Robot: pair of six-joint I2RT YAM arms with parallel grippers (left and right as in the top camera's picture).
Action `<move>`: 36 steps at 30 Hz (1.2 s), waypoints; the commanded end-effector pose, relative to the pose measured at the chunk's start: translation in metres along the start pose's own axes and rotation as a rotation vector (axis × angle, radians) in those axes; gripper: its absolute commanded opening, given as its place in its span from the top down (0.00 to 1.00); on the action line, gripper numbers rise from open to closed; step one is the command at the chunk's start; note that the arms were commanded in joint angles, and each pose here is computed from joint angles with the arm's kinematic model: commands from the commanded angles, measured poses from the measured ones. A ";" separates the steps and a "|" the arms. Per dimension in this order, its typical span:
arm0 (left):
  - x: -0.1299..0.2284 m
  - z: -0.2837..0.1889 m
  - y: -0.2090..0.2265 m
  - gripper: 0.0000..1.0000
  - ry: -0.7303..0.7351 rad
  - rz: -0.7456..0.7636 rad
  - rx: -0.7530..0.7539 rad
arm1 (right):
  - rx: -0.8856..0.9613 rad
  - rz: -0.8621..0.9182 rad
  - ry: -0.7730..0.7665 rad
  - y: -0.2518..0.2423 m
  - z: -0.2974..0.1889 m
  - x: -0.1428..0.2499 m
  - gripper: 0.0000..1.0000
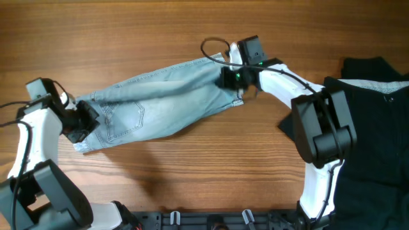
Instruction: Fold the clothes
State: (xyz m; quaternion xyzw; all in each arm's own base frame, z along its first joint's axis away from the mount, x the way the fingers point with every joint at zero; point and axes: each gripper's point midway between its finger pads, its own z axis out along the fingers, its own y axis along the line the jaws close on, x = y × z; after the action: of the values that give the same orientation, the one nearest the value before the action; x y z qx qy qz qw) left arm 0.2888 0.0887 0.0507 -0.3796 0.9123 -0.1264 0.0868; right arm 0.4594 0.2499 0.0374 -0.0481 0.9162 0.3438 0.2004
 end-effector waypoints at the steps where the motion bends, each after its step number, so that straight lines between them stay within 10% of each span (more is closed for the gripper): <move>1: 0.008 0.008 -0.002 0.96 0.014 0.027 -0.008 | -0.193 0.060 -0.223 0.036 -0.027 -0.071 0.96; 5: 0.009 0.008 0.002 0.91 0.014 0.030 -0.030 | -0.276 0.036 -0.306 0.048 -0.081 -0.103 0.91; 8: 0.009 0.009 0.001 0.82 0.016 0.036 -0.029 | -0.110 -0.005 -0.144 0.018 -0.087 -0.060 0.88; 13: 0.015 0.013 -0.017 0.96 0.017 0.212 -0.009 | 0.153 0.031 0.177 -0.023 -0.075 0.033 0.96; 20: 0.029 0.024 -0.038 0.96 0.038 0.307 -0.014 | 0.034 0.101 0.263 0.032 0.005 0.084 0.96; 27: 0.031 0.027 -0.044 0.96 0.034 0.319 0.016 | -0.146 0.337 -0.085 0.061 0.110 0.043 0.96; 36: 0.039 0.033 -0.084 0.83 -0.009 0.461 0.076 | -0.536 0.106 -0.248 0.098 0.025 -0.061 0.96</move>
State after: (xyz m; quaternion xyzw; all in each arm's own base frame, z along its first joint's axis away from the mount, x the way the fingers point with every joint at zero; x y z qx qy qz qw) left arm 0.3223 0.0157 0.0443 -0.1917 0.9650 -0.1256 0.1274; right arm 0.4976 0.3578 0.0680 0.0330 0.7778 0.5595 0.2844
